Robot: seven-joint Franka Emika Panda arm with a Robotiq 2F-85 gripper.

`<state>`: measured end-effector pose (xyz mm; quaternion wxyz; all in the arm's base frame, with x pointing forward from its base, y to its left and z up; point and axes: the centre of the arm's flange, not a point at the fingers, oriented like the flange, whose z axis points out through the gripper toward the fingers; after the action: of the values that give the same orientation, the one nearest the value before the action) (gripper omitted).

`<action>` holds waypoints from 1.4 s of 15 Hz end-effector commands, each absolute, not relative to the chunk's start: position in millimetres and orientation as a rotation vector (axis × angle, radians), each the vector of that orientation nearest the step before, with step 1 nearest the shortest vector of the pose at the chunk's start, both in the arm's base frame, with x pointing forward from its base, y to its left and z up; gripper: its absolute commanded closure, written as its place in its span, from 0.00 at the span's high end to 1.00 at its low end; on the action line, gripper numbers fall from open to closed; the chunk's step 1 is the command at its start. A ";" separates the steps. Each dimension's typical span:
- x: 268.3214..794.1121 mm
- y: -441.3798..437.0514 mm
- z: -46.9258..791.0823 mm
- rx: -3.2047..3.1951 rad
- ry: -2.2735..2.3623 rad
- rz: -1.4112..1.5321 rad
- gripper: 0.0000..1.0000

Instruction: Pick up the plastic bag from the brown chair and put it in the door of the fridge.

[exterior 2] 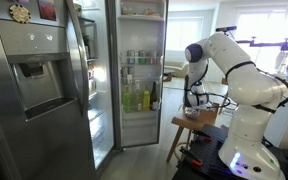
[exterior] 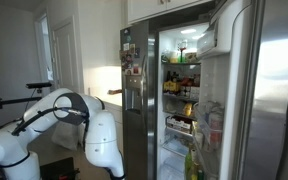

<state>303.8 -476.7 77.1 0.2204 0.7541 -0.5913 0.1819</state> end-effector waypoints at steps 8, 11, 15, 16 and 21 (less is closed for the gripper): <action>336.7 -418.7 264.4 2.224 -1.697 0.898 0.00; 339.4 -398.7 300.3 2.272 -1.667 0.980 0.00; 346.3 -367.8 342.3 2.359 -1.624 1.035 0.00; 348.6 -358.6 351.0 2.375 -1.619 1.051 0.00; 375.8 -309.4 388.9 2.449 -1.548 1.143 0.00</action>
<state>393.2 -322.0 355.3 0.0392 0.7867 -0.5060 0.3515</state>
